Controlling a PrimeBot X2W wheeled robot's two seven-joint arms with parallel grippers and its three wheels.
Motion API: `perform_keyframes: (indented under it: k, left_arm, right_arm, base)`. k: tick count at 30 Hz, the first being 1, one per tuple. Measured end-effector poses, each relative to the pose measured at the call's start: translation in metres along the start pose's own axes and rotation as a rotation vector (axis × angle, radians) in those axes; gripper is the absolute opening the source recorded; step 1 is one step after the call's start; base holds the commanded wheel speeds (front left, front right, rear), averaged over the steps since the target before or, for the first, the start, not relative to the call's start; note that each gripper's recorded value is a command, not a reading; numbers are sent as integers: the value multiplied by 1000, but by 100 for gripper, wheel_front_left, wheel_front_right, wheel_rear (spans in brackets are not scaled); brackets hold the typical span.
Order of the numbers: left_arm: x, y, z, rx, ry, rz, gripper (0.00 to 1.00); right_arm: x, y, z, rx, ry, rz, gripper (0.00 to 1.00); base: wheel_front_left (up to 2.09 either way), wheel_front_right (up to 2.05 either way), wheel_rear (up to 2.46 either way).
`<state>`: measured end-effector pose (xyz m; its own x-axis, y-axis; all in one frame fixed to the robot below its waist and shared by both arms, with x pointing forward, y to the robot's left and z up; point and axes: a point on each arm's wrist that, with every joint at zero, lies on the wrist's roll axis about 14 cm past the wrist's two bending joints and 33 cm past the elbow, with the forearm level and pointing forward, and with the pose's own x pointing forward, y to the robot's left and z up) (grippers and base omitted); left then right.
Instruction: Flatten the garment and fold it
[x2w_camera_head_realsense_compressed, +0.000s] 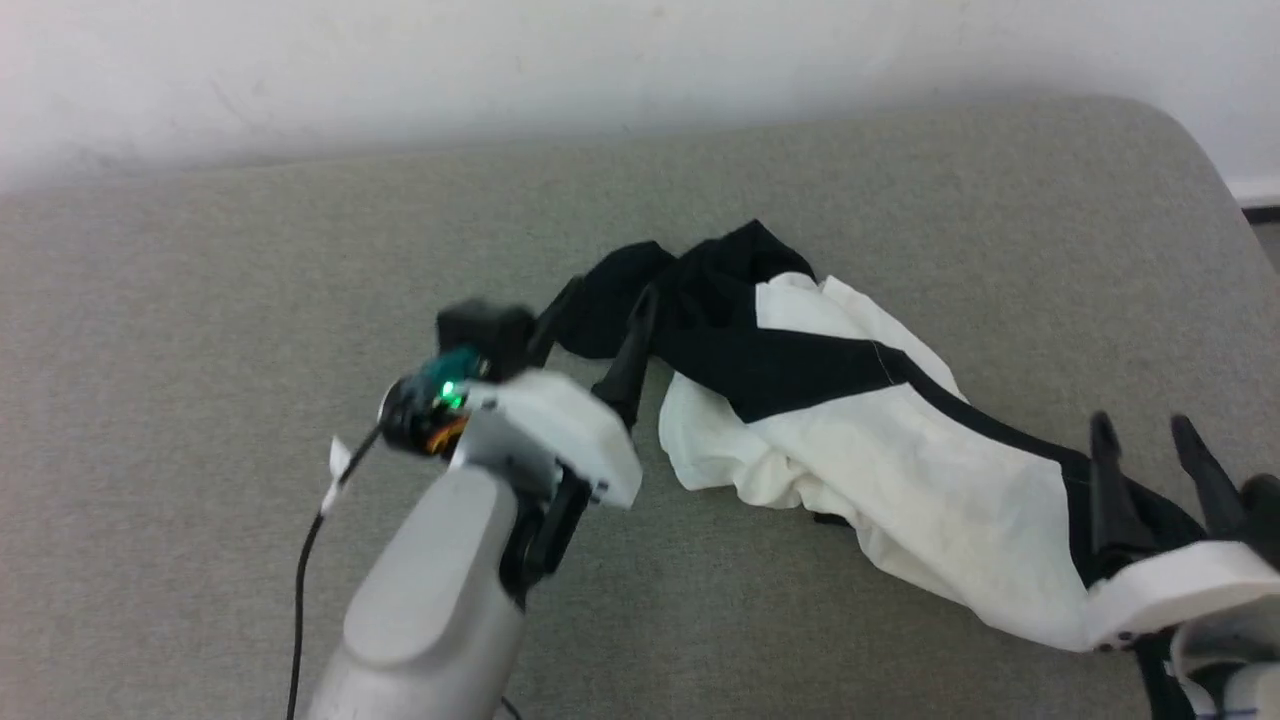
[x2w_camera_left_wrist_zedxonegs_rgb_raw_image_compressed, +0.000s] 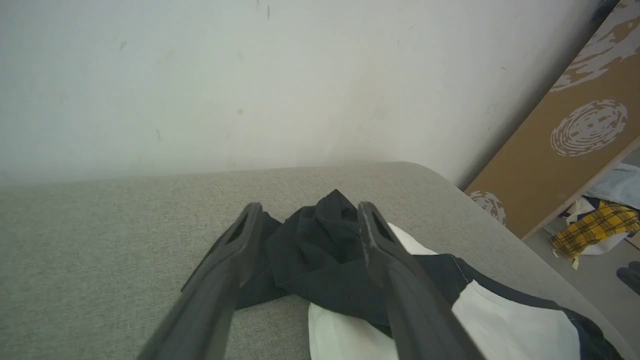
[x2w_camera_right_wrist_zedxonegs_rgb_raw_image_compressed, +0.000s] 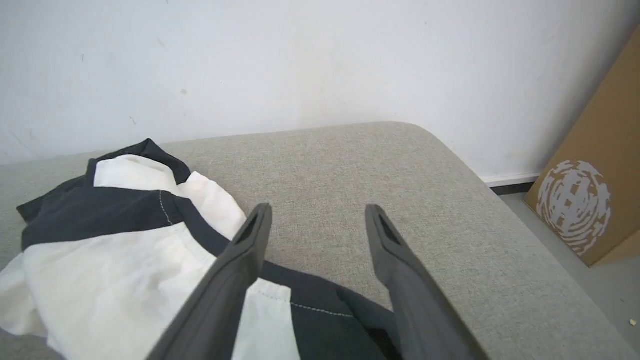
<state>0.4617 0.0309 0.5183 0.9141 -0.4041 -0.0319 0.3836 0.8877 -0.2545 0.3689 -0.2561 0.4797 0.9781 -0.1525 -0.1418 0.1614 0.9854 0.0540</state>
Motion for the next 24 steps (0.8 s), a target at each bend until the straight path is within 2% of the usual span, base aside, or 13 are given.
perform_keyframes:
  k: [5,9,17,18,19,20,22,24]
  left_arm:
    - [43,-13,-28,4,224,-43,100]
    - [59,-9,-71,96,468,-37,100]
    - [60,14,-130,279,832,-30,100]
    - [61,13,-132,293,859,-40,86]
    - [61,12,-134,302,880,-52,40]
    - [61,10,-135,310,893,-65,0]
    - [61,6,-135,315,893,-92,0]
    - [65,4,-129,310,825,-94,0]
  right_arm:
    - [9,19,-1,-4,-25,52,100]
    - [11,23,-11,9,0,60,100]
    - [12,14,-23,22,35,31,100]
    - [12,13,-24,22,38,27,100]
    - [12,12,-25,21,41,22,100]
    - [11,10,-26,21,44,19,100]
    - [12,10,-26,27,46,18,100]
    - [12,12,-26,28,45,24,100]
  base:
    - [0,0,0]
    - [0,0,0]
    - [0,0,0]
    - [0,0,0]
    - [0,0,0]
    - [0,0,0]
    - [0,0,0]
    - [0,0,0]
